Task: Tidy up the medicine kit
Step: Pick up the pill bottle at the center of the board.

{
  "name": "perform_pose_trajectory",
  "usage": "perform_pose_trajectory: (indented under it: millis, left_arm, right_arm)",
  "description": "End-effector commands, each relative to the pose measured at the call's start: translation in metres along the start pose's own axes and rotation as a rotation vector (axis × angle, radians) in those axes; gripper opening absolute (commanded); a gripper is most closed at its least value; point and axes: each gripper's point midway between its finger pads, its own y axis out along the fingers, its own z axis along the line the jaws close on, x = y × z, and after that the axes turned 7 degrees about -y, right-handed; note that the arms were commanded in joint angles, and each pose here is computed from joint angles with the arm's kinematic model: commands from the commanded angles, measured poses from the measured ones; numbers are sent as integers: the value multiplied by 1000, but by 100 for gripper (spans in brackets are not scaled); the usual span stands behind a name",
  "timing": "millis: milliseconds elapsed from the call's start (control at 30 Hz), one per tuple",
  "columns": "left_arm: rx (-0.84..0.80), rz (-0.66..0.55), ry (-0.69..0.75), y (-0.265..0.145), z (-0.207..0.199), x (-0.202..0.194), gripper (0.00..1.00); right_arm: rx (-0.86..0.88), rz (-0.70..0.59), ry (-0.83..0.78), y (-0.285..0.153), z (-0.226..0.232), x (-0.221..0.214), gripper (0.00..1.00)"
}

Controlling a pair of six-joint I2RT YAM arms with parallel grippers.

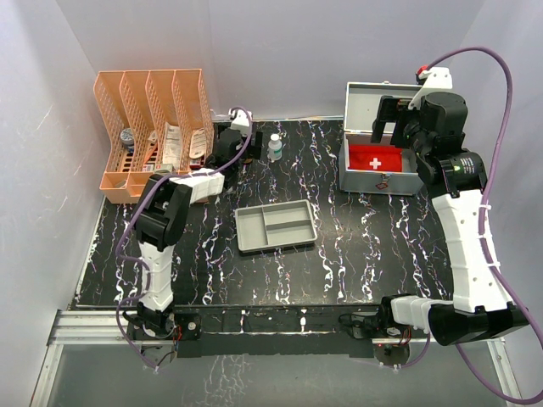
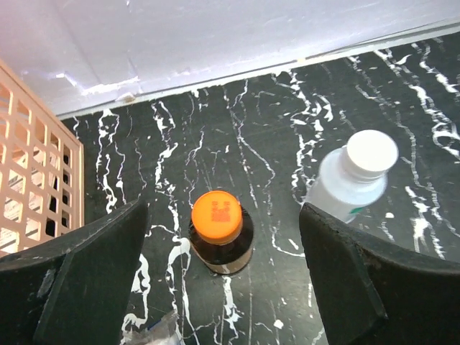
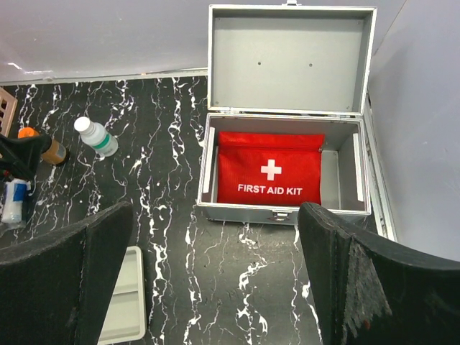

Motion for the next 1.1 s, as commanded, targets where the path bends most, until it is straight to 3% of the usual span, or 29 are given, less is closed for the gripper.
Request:
perform_pose_trajectory:
  millis: [0,467,567,633,767,833,967,1067]
  left_arm:
    - [25,-45,-51,13,12,-3,85]
    - [-23,9,-84,43,14,-55,86]
    - [-29,10,-89,51,14,-61,82]
    - [-36,4,-94,55,14,-63,70]
    - [-39,-7,-107,58,15,-64,22]
    - [-44,-4,-111,56,14,-63,3]
    - [-93,10,-103,41,8,-55,0]
    - [-187,92,-67,22,-7,-52,0]
  right_arm:
    - [-3,-80,32,-16,-2,31,98]
    - [17,-57,65,-13,3,30,98]
    - [11,-56,76,-17,2,31,98]
    - [7,-55,82,-20,1,30,98]
    - [6,-50,97,-22,2,28,98]
    - [10,-50,102,-22,3,27,98]
    - [31,-49,107,-18,7,23,98]
    - [47,-54,113,-16,10,20,98]
